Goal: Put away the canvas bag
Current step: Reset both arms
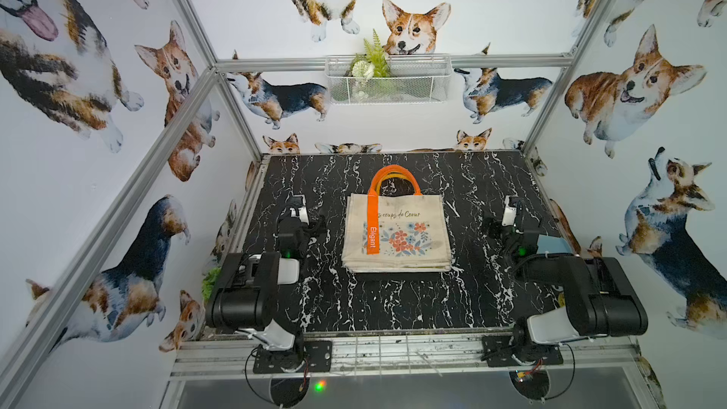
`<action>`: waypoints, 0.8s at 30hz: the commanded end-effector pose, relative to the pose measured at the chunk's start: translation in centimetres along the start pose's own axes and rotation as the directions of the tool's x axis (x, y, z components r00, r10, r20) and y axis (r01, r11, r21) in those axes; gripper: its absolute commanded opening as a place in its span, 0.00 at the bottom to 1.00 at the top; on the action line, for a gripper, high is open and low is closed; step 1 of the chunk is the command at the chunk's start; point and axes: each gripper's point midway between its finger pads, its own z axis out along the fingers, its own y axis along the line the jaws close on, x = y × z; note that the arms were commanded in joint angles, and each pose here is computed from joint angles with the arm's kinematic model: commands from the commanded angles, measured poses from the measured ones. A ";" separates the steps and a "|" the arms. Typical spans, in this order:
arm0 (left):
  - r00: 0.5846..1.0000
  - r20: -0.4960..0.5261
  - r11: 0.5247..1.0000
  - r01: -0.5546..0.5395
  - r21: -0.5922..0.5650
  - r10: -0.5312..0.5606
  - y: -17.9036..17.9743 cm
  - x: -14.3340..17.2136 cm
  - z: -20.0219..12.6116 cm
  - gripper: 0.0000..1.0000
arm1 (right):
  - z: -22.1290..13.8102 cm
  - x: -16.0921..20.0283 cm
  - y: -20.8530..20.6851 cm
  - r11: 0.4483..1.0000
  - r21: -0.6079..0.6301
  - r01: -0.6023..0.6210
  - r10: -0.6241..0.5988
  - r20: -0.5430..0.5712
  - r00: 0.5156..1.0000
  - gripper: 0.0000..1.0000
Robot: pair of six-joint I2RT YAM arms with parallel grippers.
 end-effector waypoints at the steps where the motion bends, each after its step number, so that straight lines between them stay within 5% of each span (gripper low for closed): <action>1: 0.999 -0.038 0.999 -0.033 0.036 0.034 -0.8 0.8 0.0 1.00 | 0.0 -0.2 0.2 1.000 -0.012 -0.006 0.007 0.025 1.000 0.99; 24: 0.998 -0.046 0.999 -0.046 0.029 0.047 -1.0 0.9 0.2 1.00 | -0.1 -0.1 0.1 1.000 -0.010 -0.004 0.004 0.004 1.000 0.99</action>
